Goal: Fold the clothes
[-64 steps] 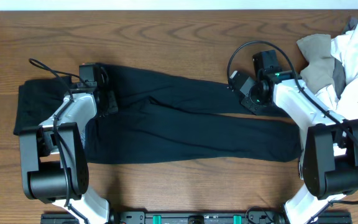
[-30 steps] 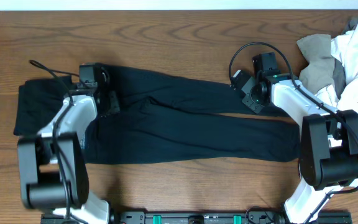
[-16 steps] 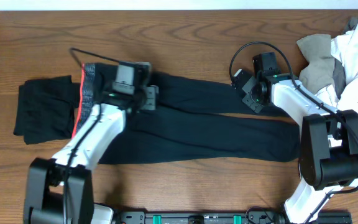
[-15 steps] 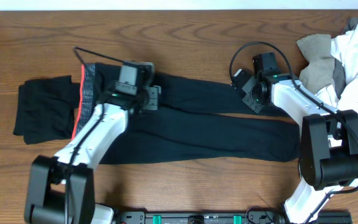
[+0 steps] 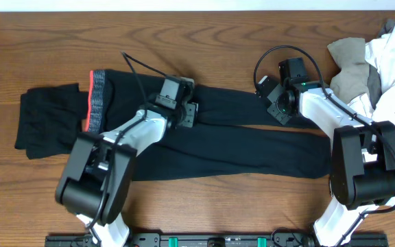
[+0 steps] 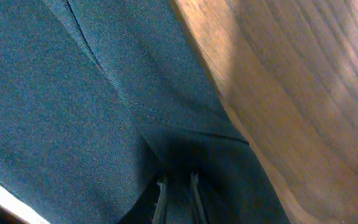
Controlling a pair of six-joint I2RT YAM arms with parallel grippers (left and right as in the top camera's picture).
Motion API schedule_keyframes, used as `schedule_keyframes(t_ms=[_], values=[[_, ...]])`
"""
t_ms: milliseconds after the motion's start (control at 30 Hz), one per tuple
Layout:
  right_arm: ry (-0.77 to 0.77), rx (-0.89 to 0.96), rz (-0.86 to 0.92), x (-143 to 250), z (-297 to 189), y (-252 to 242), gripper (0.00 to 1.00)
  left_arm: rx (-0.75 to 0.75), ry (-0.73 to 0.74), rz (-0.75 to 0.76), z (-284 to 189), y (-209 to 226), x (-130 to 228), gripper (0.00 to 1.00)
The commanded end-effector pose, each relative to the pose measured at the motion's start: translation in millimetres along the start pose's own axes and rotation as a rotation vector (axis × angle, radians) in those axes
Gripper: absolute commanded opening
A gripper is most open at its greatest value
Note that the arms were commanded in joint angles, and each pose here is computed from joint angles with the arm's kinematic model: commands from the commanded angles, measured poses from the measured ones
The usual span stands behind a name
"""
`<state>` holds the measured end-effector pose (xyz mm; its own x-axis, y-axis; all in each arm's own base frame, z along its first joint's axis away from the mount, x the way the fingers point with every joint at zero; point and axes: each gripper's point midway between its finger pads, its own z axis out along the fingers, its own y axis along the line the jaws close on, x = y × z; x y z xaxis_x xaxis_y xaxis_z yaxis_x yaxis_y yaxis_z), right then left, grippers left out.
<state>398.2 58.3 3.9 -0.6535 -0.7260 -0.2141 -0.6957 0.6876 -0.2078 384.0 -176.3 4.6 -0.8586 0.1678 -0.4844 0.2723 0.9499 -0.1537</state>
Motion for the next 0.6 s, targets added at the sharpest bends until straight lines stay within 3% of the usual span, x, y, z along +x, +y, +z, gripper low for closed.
schedule_keyframes(t_ms=[0, 233, 367, 567], values=[[0.007, 0.001, 0.039, 4, 2, -1, 0.13, -0.005, 0.076, -0.004, 16, -1, 26, 0.57], [0.009, 0.023, 0.099, 3, 1, -7, 0.02, -0.016, 0.125, -0.050, 27, 3, 41, 0.57], [-0.005, 0.037, 0.117, 0, -3, -12, 0.01, -0.017, 0.124, -0.050, 27, 3, 41, 0.57], [-0.055, 0.140, 0.280, -3, -7, -47, 0.02, -0.017, 0.125, -0.050, 27, 2, 41, 0.57]])
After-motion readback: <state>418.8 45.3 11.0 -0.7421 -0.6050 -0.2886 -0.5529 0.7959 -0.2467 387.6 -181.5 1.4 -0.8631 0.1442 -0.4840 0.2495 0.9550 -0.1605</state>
